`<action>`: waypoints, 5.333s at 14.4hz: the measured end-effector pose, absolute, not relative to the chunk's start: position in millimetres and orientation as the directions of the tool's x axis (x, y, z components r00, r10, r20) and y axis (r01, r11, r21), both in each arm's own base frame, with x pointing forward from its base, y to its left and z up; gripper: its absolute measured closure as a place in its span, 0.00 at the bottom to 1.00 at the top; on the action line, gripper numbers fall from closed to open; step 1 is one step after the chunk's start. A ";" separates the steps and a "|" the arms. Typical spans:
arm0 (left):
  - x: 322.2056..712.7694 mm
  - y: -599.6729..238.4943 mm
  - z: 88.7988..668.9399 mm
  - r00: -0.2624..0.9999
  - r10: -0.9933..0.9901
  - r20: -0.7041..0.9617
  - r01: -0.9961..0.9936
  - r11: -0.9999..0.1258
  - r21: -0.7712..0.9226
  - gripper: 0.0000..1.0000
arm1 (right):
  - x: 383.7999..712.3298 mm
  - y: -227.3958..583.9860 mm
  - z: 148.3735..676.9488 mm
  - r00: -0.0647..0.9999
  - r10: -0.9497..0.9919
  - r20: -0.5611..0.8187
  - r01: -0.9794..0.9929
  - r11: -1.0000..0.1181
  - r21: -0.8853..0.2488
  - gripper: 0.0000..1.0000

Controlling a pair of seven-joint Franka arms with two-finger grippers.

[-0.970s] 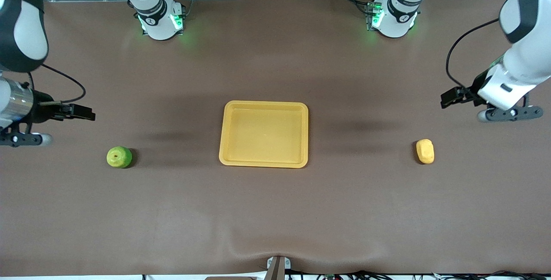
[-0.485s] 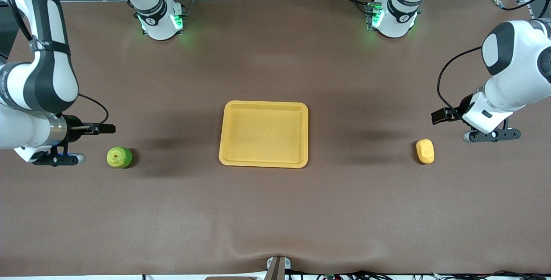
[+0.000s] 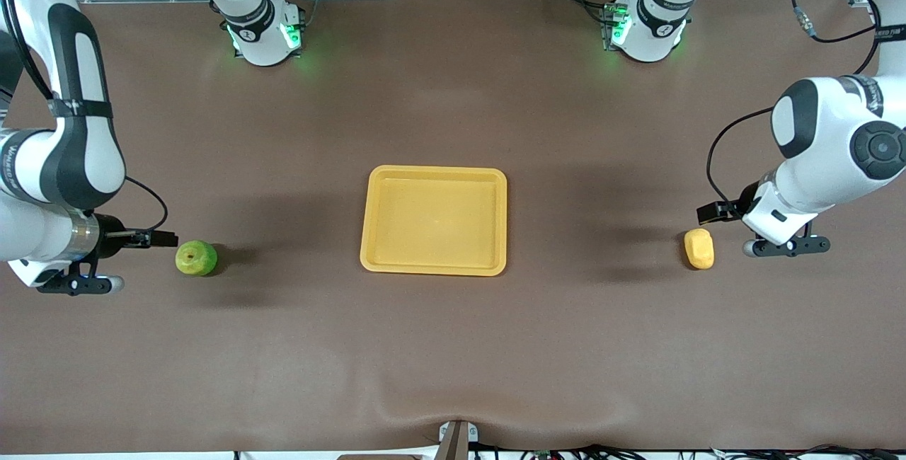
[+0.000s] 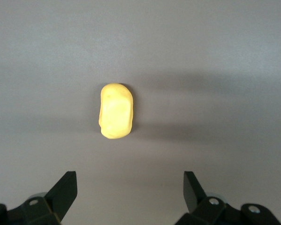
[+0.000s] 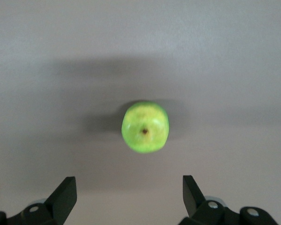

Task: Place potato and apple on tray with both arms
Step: 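Lower the right gripper to the apple while the left gripper reaches the potato, then close the right gripper on the apple while the left gripper grips the potato, then carry the apple with the right gripper while the left gripper carries the potato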

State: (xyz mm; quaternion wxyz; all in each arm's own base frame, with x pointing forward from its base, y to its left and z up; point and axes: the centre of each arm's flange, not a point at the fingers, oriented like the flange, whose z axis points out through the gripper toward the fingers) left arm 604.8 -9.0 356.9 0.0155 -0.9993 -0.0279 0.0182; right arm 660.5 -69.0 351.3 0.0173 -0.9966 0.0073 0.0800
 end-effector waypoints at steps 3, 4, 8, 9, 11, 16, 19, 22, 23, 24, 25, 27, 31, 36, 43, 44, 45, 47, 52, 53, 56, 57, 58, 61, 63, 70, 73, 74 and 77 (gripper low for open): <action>609.9 -8.1 340.4 0.998 0.057 -0.027 0.056 -0.998 -0.028 0.00 | 657.9 -73.2 318.6 0.994 0.004 -0.113 0.001 -1.000 -0.027 0.00; 611.8 -7.9 334.4 0.998 0.057 -0.022 0.056 -0.998 -0.026 0.00 | 657.0 -77.0 308.9 0.994 0.008 -0.106 0.005 -1.000 -0.026 0.00; 621.5 9.7 296.0 0.997 0.081 0.007 0.081 -0.997 -0.019 0.00 | 653.7 -86.9 276.3 0.991 -0.006 -0.136 -0.010 -0.999 -0.034 0.00; 623.0 16.2 285.5 0.996 0.089 0.009 0.089 -0.996 -0.017 0.00 | 653.2 -86.6 269.9 0.990 -0.012 -0.144 -0.018 -0.999 -0.044 0.00; 624.7 20.7 269.4 0.996 0.094 0.011 0.094 -0.995 -0.014 0.00 | 652.0 -85.4 257.2 0.987 -0.025 -0.159 -0.036 -0.997 -0.065 0.00; 629.3 19.7 242.3 0.995 0.092 0.040 0.093 -0.996 -0.005 0.00 | 652.2 -89.4 224.0 0.986 -0.040 -0.164 -0.052 -0.996 -0.068 0.00; 629.3 21.1 226.3 0.995 0.095 0.038 0.095 -0.995 -0.003 0.00 | 651.1 -93.2 208.6 0.985 -0.047 -0.169 -0.059 -0.996 -0.067 0.00; 628.0 21.0 217.9 0.995 0.095 0.027 0.095 -0.995 -0.003 0.00 | 650.2 -93.0 202.6 0.983 -0.047 -0.176 -0.060 -0.996 -0.068 0.05; 627.9 21.1 216.8 0.995 0.095 0.025 0.095 -0.995 -0.003 0.00 | 650.1 -93.0 202.0 0.983 -0.047 -0.177 -0.060 -0.996 -0.068 0.06; 627.6 21.1 215.8 0.995 0.093 0.024 0.093 -0.996 -0.005 0.00 | 650.3 -92.9 202.3 0.983 -0.047 -0.176 -0.060 -0.996 -0.068 0.14; 627.3 21.1 214.6 0.996 0.086 0.022 0.086 -0.996 -0.011 0.00 | 651.0 -92.9 203.9 0.983 -0.047 -0.175 -0.060 -0.996 -0.068 0.18; 626.5 21.7 212.4 0.998 0.061 0.020 0.062 -0.998 -0.032 0.00 | 651.0 -92.9 203.3 0.983 -0.047 -0.175 -0.060 -0.996 -0.068 0.19; 623.3 32.2 206.9 0.998 0.067 0.009 0.068 -0.997 -0.041 0.04 | 652.6 -90.8 206.2 0.983 -0.043 -0.177 -0.057 -0.996 -0.071 0.19; 621.7 33.0 201.2 0.998 0.068 0.000 0.068 -0.997 -0.040 0.14 | 663.7 -90.2 263.0 0.990 -0.033 -0.136 -0.044 -0.996 -0.077 0.19; 622.8 26.1 202.4 0.998 0.058 0.002 0.058 -0.998 -0.038 0.49 | 659.2 -59.2 339.4 0.990 -0.030 -0.135 -0.042 -0.995 -0.092 0.19; 622.9 24.8 202.4 0.998 0.056 0.002 0.056 -0.998 -0.037 0.49 | 657.6 -51.3 342.8 0.987 -0.054 -0.150 -0.068 -0.994 -0.090 0.19; 623.0 23.3 202.5 0.999 0.054 0.003 0.054 -0.998 -0.036 0.49 | 656.1 -41.7 345.2 0.983 -0.081 -0.166 -0.096 -0.992 -0.086 0.19; 623.5 20.3 203.2 0.999 0.049 0.004 0.049 -0.998 -0.034 0.49 | 654.2 -19.0 348.1 0.968 -0.160 -0.191 -0.175 -0.982 -0.068 0.19; 624.2 -2.3 217.5 1.000 0.015 -0.009 0.015 -1.000 -0.025 0.49 | 652.0 51.9 348.6 0.902 -0.361 -0.237 -0.386 -0.920 -0.071 0.19; 624.6 -9.8 225.4 1.000 0.004 -0.018 0.004 -1.000 -0.023 0.49 | 651.0 64.2 348.6 0.880 -0.405 -0.248 -0.433 -0.899 -0.071 0.19; 625.0 -33.7 256.2 0.999 -0.031 -0.044 -0.032 -0.999 -0.018 0.49 | 644.5 110.5 347.6 0.791 -0.547 -0.275 -0.575 -0.817 -0.028 0.19; 625.7 -40.3 266.6 0.998 -0.041 -0.048 -0.042 -0.999 -0.018 0.49 | 640.9 128.8 347.3 0.765 -0.581 -0.277 -0.606 -0.795 -0.009 0.19; 626.8 -46.9 276.0 0.997 -0.051 -0.052 -0.052 -0.999 -0.016 0.49 | 637.4 147.1 347.3 0.738 -0.616 -0.275 -0.639 -0.769 0.008 0.19; 631.9 -72.4 299.1 0.994 -0.089 -0.061 -0.090 -0.996 -0.005 0.49 | 626.1 209.5 345.6 0.633 -0.738 -0.235 -0.755 -0.656 0.025 0.19; 632.8 -92.8 311.0 0.990 -0.119 -0.074 -0.119 -0.993 0.006 0.49 | 613.0 253.8 335.8 0.551 -0.809 -0.204 -0.825 -0.565 0.013 0.19; 626.4 -165.3 335.7 0.974 -0.216 -0.063 -0.214 -0.976 0.035 0.49 | 553.4 356.3 259.1 0.371 -0.915 -0.157 -0.928 -0.370 -0.037 0.19; 615.5 -206.0 338.1 0.971 -0.232 -0.061 -0.230 -0.973 0.033 0.49 | 549.4 349.0 239.3 0.343 -0.928 -0.147 -0.939 -0.339 -0.051 0.19; 611.6 -219.1 339.2 0.972 -0.229 -0.059 -0.227 -0.973 0.032 0.49 | 547.4 345.5 233.6 0.334 -0.932 -0.143 -0.942 -0.330 -0.055 0.19; 597.4 -266.2 345.3 0.979 -0.199 -0.049 -0.198 -0.980 0.030 0.49 | 540.9 341.9 219.4 0.326 -0.935 -0.137 -0.945 -0.322 -0.052 0.19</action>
